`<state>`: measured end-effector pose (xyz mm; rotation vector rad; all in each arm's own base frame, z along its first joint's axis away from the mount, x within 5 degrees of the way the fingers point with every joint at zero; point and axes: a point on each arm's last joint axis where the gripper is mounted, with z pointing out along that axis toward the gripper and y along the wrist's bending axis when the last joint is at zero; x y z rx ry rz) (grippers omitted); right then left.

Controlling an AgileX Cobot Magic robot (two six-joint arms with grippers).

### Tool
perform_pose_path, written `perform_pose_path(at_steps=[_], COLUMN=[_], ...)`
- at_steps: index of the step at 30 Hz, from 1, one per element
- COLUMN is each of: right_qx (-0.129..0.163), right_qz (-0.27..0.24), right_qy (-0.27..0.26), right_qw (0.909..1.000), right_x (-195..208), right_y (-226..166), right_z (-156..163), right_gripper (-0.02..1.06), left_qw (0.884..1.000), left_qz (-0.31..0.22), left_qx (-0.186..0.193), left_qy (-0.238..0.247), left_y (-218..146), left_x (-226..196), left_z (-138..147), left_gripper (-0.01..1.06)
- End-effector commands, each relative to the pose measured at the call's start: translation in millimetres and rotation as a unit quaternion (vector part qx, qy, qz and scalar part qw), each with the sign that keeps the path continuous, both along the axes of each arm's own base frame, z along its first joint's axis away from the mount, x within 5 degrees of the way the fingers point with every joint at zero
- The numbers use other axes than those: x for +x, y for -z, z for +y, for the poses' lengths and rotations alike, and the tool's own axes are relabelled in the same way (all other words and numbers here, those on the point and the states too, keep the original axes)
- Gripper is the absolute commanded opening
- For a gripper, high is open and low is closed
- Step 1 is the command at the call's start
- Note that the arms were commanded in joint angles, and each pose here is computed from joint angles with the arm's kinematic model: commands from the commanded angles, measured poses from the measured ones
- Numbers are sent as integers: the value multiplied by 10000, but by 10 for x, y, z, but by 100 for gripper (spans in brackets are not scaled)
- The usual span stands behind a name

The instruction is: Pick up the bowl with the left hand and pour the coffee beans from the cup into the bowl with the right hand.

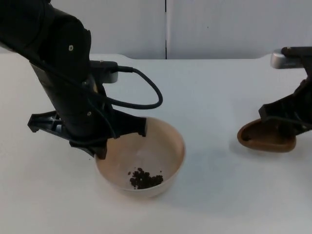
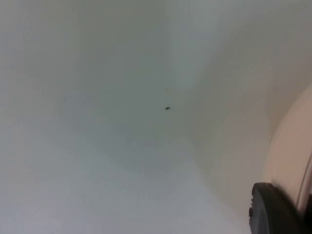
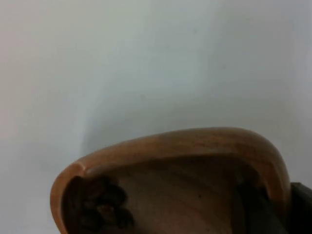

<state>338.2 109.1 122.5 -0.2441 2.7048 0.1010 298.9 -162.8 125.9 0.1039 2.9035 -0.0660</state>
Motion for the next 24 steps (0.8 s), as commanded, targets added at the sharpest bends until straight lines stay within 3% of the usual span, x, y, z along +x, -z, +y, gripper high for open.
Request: perform_pose_path(at_steps=[1, 18, 20, 24], right_qx=[-44, -83, -83, -72], right_qz=[-37, 162, 162, 165], right_qy=[-77, -89, -89, -72], right_qw=[10000, 9998, 9998, 9998], right_x=[10, 31, 31, 31], right_y=[49, 355, 355, 355], right_z=[-25, -14, -14, -13], right_gripper=[0, 1, 2, 16], left_qw=[9999, 9998, 9998, 9998], left_qz=[29, -82, -91, -107], left_qx=[99, 88, 81, 70], left_qy=[76, 143, 145, 147], left_y=[19, 14, 13, 13], left_x=[-3, 16, 18, 20], left_z=[10, 4, 3, 1], left_gripper=[0, 1, 3, 30])
